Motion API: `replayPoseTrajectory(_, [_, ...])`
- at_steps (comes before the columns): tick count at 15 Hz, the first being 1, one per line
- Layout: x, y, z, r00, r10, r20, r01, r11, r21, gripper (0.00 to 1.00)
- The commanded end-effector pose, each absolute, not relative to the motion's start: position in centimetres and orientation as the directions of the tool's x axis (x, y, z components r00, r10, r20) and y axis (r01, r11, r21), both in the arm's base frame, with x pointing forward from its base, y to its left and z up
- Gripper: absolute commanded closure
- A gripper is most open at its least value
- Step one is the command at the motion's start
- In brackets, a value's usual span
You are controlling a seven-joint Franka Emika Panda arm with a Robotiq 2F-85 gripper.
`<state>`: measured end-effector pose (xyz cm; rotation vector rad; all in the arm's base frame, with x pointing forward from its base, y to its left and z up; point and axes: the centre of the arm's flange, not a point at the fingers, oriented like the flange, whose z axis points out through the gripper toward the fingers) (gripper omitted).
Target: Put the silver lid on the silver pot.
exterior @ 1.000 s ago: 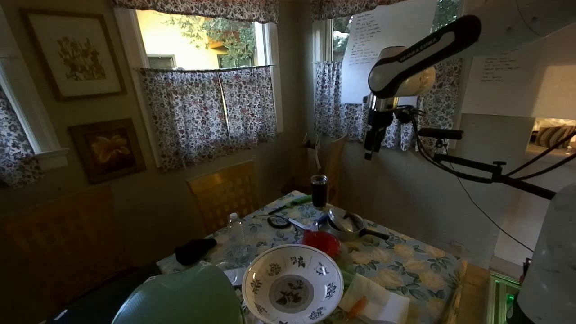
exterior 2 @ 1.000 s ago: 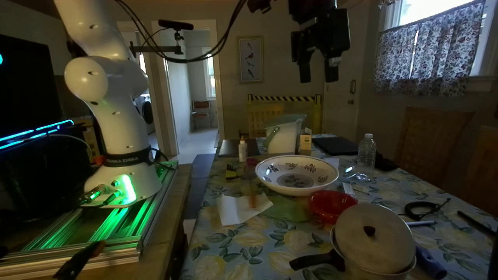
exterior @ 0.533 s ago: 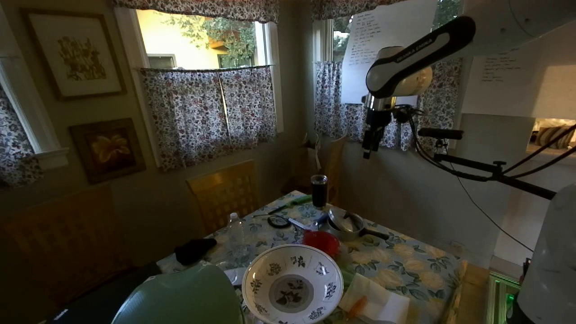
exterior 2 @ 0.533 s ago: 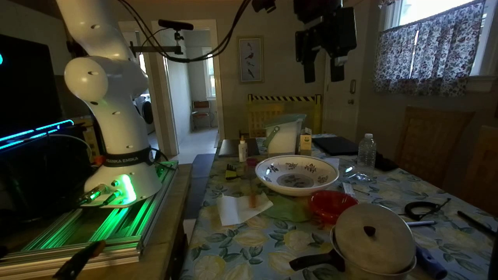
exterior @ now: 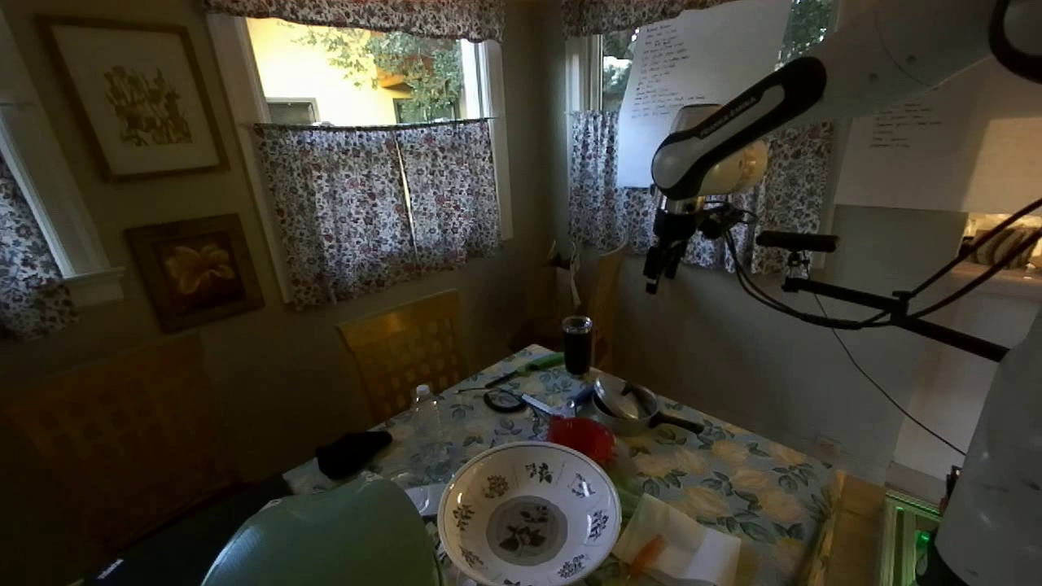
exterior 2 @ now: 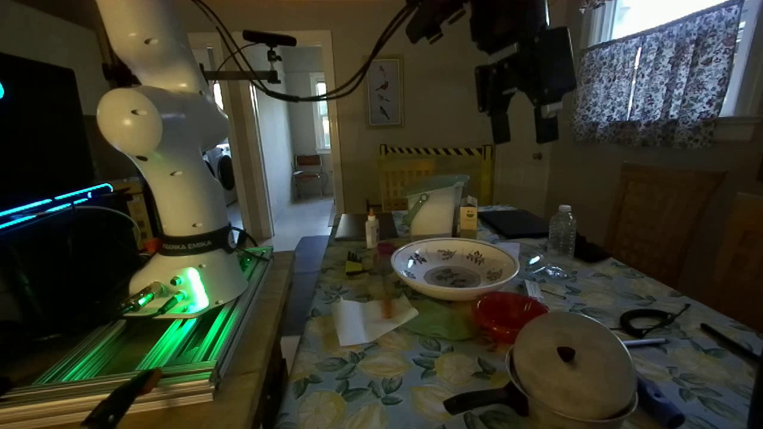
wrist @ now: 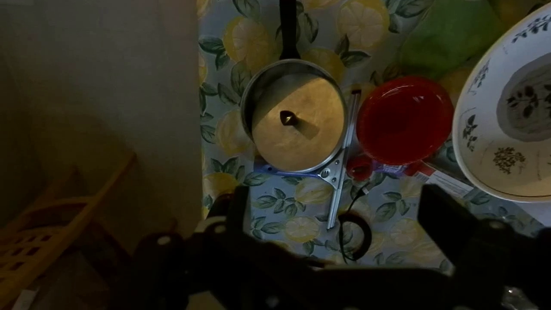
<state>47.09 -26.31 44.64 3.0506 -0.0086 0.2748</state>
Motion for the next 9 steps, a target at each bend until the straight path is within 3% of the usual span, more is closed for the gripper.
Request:
replayPoseTrajectory(1, [51.1, -27.6, 40.0, 0.985, -0.013, 0.171, -0.025, -0.998, 0.066, 0.0])
replayPoseTrajectory(9, [54.1, -31.3, 31.1, 0.971, 0.236, 0.018, 0.237, -0.964, -0.119, 0.0])
